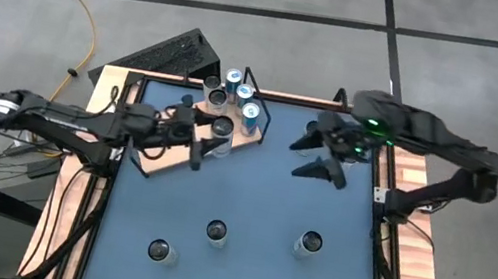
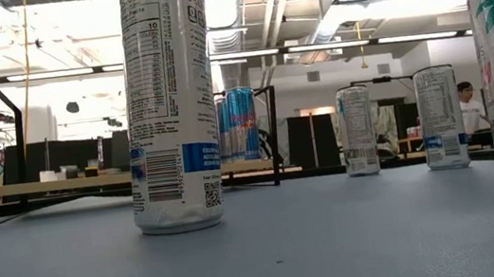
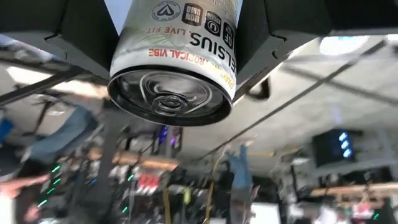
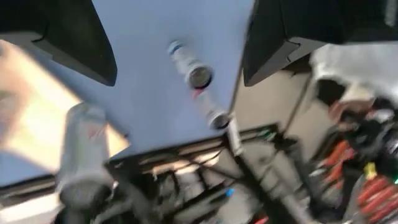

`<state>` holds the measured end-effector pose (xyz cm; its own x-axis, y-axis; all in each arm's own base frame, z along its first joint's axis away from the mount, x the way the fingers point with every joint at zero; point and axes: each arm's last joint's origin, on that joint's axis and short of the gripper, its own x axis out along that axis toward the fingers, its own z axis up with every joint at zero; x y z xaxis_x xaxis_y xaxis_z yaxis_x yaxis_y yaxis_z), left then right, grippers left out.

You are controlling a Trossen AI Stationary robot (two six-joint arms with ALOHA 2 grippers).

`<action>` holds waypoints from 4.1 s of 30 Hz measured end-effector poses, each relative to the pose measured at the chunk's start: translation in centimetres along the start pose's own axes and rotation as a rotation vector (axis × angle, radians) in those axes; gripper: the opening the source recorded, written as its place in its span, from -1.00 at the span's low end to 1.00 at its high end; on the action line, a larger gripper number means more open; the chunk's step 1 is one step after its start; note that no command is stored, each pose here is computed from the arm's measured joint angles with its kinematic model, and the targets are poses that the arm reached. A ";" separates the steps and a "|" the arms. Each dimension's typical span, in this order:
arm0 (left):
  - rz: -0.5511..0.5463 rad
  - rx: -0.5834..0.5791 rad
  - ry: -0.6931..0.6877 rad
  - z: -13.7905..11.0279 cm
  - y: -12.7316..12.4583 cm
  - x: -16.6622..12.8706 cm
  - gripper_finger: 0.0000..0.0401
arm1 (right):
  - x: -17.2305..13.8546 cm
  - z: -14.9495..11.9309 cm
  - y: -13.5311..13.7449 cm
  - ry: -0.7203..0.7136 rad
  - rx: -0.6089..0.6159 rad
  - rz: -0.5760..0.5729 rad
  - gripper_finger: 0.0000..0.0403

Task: Place canned beverage on shelf
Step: Put the white and yellow soda can on the shelf aligned with the other white and yellow soda cans

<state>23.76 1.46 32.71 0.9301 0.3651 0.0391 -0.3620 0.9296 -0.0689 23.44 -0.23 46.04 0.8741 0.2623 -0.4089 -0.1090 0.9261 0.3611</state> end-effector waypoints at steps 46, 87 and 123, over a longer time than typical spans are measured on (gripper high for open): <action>0.139 -0.020 -0.006 -11.0 6.3 4.2 0.23 | -1.7 -7.3 15.1 -0.084 -0.214 -0.137 0.66; 0.242 -0.075 -0.047 -13.0 6.9 2.0 0.28 | -1.8 -7.5 15.7 -0.094 -0.213 -0.104 0.66; 0.277 -0.072 -0.017 -13.3 7.0 2.0 0.54 | -0.7 -7.8 16.1 -0.073 -0.226 -0.115 0.66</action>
<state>23.91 8.03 19.03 0.7948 0.6063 0.0258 -0.5966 0.7884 -0.1497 17.33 16.62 45.60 0.9179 0.1390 -0.3717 -0.1025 0.9879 0.1163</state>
